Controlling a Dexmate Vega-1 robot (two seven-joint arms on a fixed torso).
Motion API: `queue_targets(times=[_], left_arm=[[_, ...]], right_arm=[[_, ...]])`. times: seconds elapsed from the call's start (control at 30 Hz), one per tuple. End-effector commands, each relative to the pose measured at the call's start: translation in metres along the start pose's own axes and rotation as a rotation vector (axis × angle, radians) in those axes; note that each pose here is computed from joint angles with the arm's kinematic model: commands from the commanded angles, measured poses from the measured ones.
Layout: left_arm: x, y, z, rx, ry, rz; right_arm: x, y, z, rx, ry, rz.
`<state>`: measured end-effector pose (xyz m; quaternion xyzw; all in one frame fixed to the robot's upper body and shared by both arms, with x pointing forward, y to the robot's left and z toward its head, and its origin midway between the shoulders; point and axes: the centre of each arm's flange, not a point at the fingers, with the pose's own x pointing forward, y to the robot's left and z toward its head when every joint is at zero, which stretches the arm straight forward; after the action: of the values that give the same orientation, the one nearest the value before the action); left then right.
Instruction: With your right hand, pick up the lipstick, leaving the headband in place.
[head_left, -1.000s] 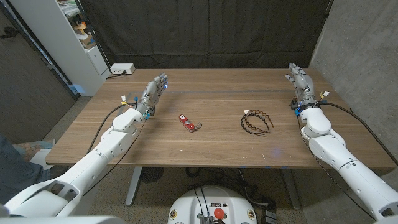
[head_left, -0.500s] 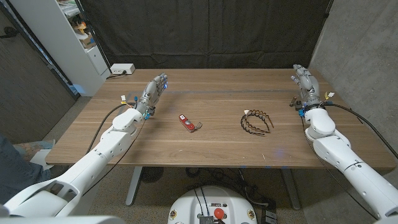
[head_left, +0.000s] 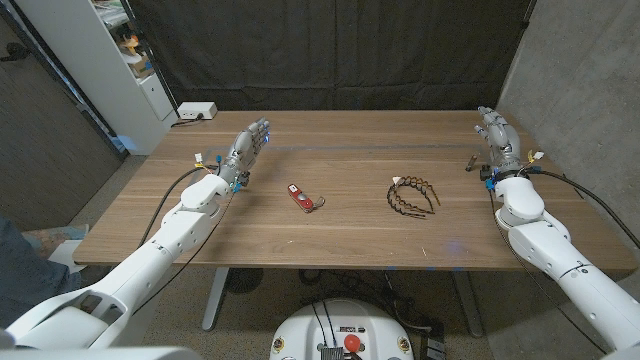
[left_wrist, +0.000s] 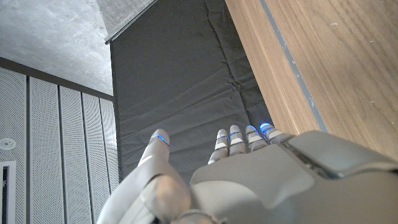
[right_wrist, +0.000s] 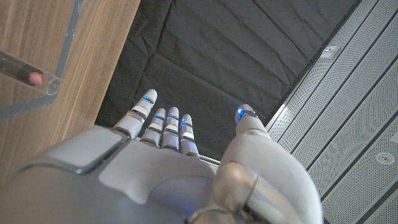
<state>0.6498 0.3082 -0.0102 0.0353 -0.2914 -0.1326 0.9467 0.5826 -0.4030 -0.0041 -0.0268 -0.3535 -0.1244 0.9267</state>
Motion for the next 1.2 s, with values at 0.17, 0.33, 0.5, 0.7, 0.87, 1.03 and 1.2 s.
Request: queue_targets(times=[0.17,0.33,0.5,0.7,0.87,1.03,1.2], left_arm=[[0.0,-0.002,0.0,-0.002,-0.002,-0.003],[0.0,-0.003,-0.002,-0.012,-0.004,-0.004],[0.002,-0.004,-0.002,-0.01,-0.004,-0.007],[0.002,-0.004,-0.002,-0.009,-0.005,-0.007],[0.003,-0.005,-0.001,-0.003,-0.003,-0.008],[0.003,-0.005,0.001,0.0,-0.004,-0.007],[0.004,-0.005,0.003,0.005,-0.007,-0.005]], right_arm=[[-0.004,-0.011,-0.001,-0.033,0.018,-0.021],[-0.005,-0.012,-0.001,-0.041,0.024,-0.025],[-0.006,-0.014,-0.001,-0.055,0.029,-0.029],[-0.008,-0.017,0.0,-0.075,0.034,-0.037],[-0.009,-0.021,-0.001,-0.079,0.039,-0.044],[-0.01,-0.023,-0.002,-0.085,0.045,-0.051],[-0.012,-0.025,-0.005,-0.102,0.052,-0.056]])
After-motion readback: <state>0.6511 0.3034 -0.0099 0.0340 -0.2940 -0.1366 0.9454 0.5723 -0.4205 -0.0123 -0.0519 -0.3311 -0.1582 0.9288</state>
